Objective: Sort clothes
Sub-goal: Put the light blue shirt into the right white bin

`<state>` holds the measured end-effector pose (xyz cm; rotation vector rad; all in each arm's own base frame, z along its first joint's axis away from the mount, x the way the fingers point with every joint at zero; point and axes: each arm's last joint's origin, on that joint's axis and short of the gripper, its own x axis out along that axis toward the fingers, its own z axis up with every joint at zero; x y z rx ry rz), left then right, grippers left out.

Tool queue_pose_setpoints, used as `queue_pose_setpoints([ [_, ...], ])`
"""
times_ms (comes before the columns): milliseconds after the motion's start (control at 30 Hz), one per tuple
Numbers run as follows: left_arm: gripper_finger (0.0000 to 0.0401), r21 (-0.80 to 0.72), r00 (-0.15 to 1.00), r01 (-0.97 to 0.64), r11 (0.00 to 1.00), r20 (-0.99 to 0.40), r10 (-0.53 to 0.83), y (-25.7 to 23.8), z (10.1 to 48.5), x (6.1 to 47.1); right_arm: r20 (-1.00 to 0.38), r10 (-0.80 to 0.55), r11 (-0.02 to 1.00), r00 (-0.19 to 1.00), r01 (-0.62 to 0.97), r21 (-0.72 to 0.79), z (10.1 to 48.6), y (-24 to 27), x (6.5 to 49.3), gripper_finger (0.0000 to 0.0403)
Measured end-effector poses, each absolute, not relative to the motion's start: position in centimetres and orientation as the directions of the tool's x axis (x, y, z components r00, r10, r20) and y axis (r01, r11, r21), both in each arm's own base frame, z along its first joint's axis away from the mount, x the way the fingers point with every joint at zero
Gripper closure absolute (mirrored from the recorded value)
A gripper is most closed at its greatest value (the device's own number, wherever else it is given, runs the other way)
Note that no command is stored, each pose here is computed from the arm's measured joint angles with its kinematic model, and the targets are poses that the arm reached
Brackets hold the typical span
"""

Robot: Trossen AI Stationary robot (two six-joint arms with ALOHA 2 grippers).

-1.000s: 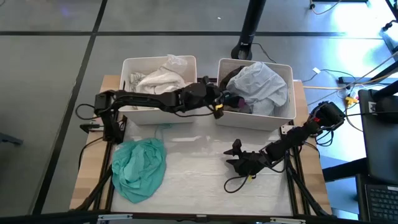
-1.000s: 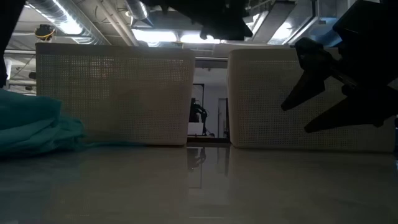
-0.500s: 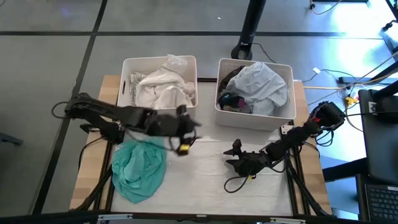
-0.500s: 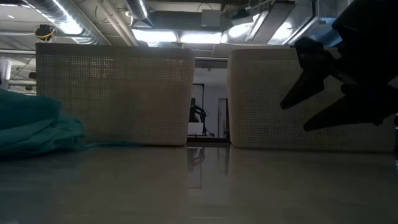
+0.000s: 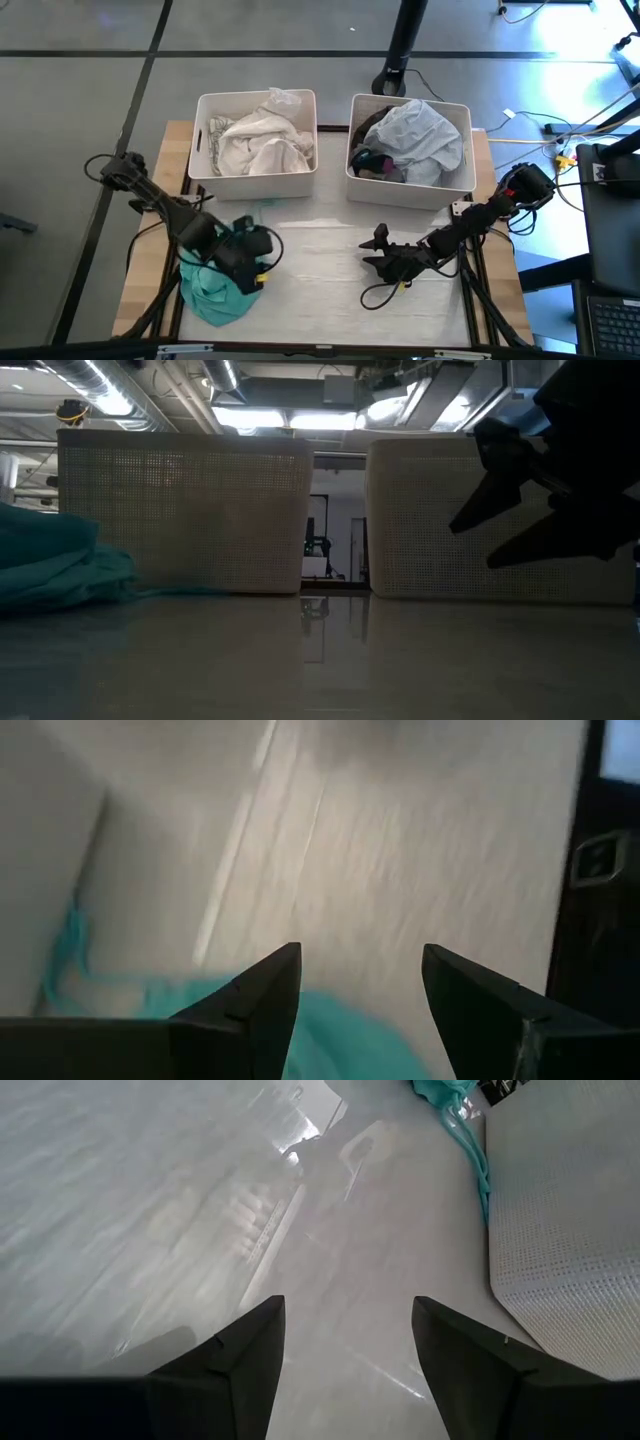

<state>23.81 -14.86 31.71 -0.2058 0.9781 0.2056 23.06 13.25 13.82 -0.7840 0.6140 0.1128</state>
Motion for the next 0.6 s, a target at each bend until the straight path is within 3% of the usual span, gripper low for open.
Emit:
queue_pose_setpoints([
  [600,0.0203,-0.015,0.194,-0.492,0.870,-0.977,0.093,-16.9,21.5,17.4,-0.550,-0.133,0.713,0.824,-0.307,-0.631,13.9,13.2,23.1,0.0182],
])
